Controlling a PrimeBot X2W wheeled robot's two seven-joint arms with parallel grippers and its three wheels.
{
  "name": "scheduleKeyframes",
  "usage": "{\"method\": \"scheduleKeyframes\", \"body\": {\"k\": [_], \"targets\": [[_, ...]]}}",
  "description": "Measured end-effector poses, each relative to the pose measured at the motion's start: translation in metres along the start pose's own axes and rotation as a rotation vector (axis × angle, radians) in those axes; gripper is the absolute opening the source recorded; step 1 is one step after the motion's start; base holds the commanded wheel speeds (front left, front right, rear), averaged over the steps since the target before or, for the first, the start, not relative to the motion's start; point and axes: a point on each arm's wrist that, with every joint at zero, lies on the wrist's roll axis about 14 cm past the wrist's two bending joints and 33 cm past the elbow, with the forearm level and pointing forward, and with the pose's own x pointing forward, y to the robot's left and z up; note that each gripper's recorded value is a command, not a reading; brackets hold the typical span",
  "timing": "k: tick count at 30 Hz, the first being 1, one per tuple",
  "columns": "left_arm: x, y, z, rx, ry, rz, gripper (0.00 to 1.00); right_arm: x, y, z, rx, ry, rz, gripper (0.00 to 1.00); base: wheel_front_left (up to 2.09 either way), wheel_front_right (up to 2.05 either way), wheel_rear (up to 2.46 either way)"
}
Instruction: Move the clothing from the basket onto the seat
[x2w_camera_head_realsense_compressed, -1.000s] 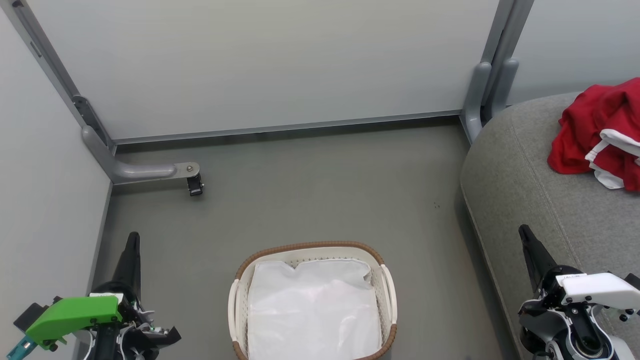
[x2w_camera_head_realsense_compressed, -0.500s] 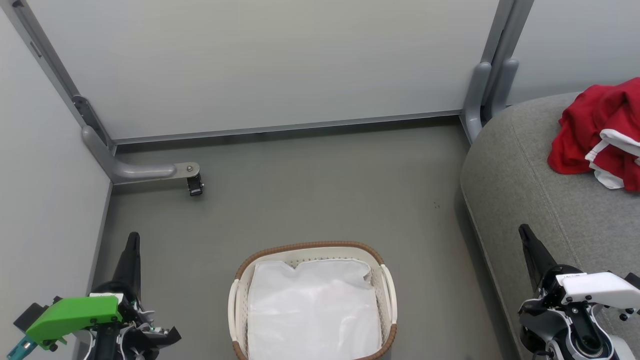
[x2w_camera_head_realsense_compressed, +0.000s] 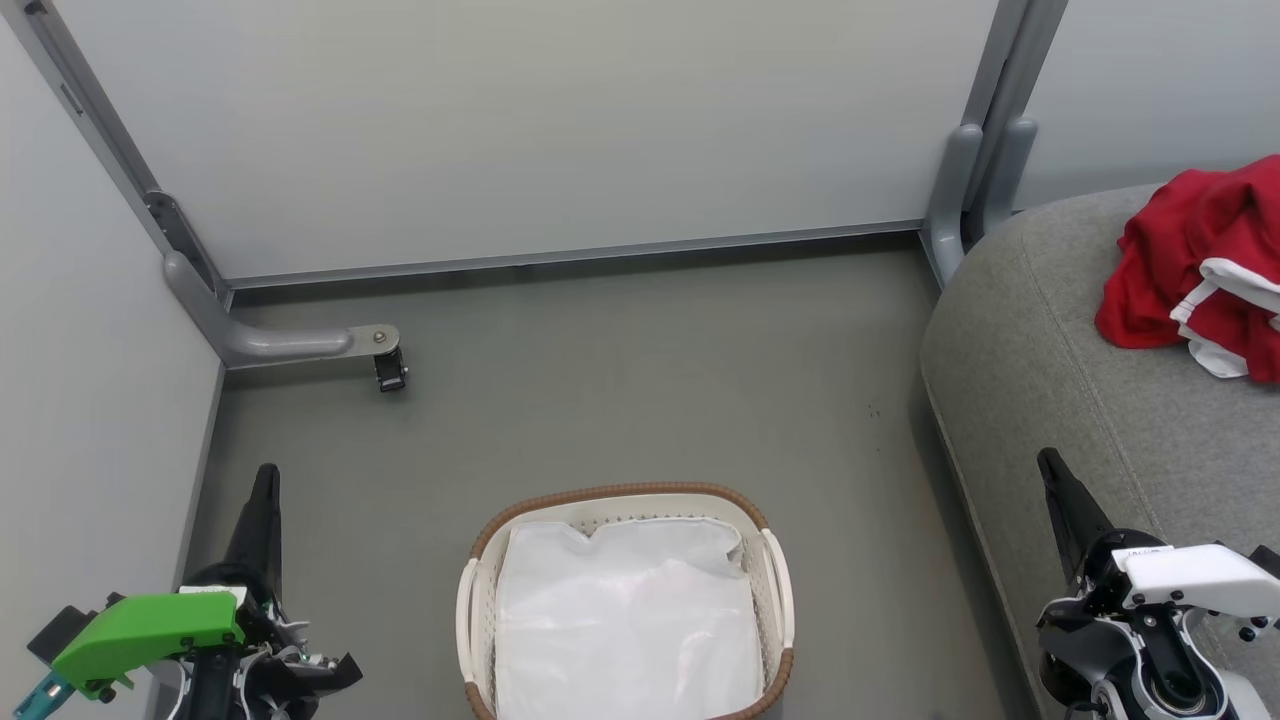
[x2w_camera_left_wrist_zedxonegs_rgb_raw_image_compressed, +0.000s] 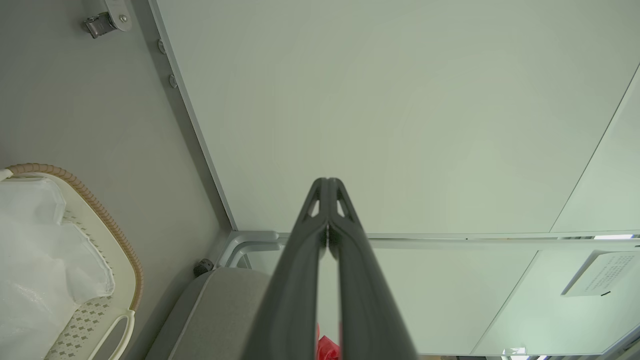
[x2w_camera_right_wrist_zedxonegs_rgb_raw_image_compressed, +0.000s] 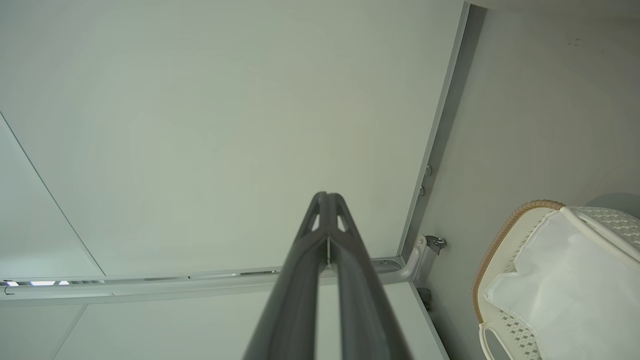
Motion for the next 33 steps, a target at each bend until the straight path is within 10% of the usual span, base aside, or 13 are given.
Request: {"method": "scheduleKeyframes", "body": {"k": [33], "targets": [[0.0, 0.0, -0.0001, 0.0, 0.0, 0.0, 0.0, 0.0, 0.0, 0.0, 0.0, 0.0, 0.0, 0.0, 0.0, 0.0, 0.0]]}}
